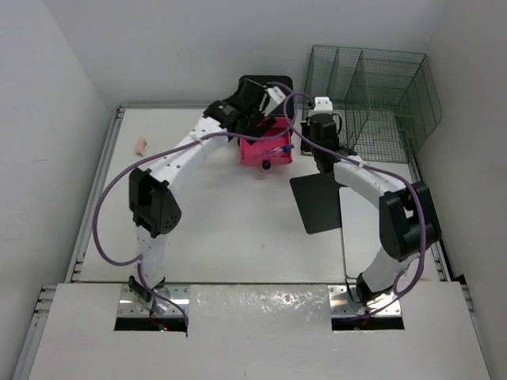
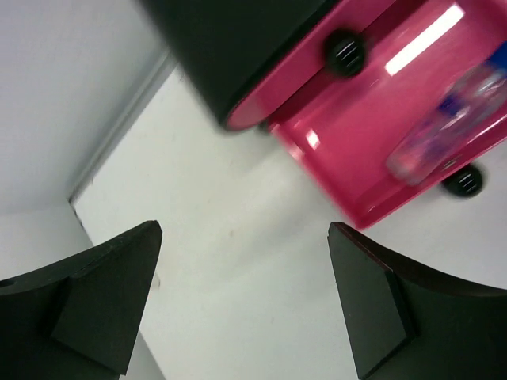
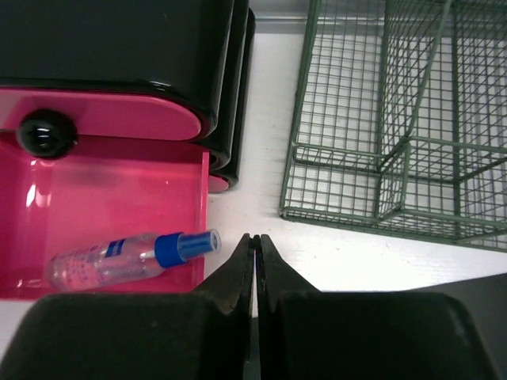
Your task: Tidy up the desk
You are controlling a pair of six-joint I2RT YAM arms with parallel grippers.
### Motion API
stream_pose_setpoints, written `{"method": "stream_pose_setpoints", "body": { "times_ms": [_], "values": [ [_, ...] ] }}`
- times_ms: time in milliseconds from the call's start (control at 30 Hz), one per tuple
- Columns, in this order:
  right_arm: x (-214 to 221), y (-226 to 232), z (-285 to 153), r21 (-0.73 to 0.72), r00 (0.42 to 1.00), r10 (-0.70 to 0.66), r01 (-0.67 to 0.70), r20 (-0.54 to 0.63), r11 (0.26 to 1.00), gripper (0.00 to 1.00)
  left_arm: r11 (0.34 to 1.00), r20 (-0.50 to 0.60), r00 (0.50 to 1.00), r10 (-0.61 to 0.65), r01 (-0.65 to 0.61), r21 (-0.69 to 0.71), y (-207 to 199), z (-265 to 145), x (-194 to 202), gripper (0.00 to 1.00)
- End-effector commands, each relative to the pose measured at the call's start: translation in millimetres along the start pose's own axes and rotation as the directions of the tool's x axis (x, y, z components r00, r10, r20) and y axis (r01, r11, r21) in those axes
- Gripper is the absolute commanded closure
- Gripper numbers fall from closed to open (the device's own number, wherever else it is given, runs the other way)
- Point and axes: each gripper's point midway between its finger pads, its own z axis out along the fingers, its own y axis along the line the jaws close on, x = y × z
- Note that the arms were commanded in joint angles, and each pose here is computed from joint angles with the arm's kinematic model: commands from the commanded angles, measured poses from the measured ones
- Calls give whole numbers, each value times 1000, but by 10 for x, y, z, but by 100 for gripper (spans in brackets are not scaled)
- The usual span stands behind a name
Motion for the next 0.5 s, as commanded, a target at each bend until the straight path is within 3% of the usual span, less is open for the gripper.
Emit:
{"method": "stream_pose_setpoints", "body": {
  "times_ms": [0,233,467],
  "values": [
    [-157,52,95,-5,1000,9,-9,21,1000,100,990,64,988,-144,144,3,414,-353,81,15],
    [11,98,357,9,1000,13,-13,-22,1000,100,978,-32,977,-210,210,-10,474,-185,654,15],
    [198,-13,500,73,998,-24,28,-63,997,100,964,-17,965,-261,260,-53,615,-214,992,15]
  ]
}}
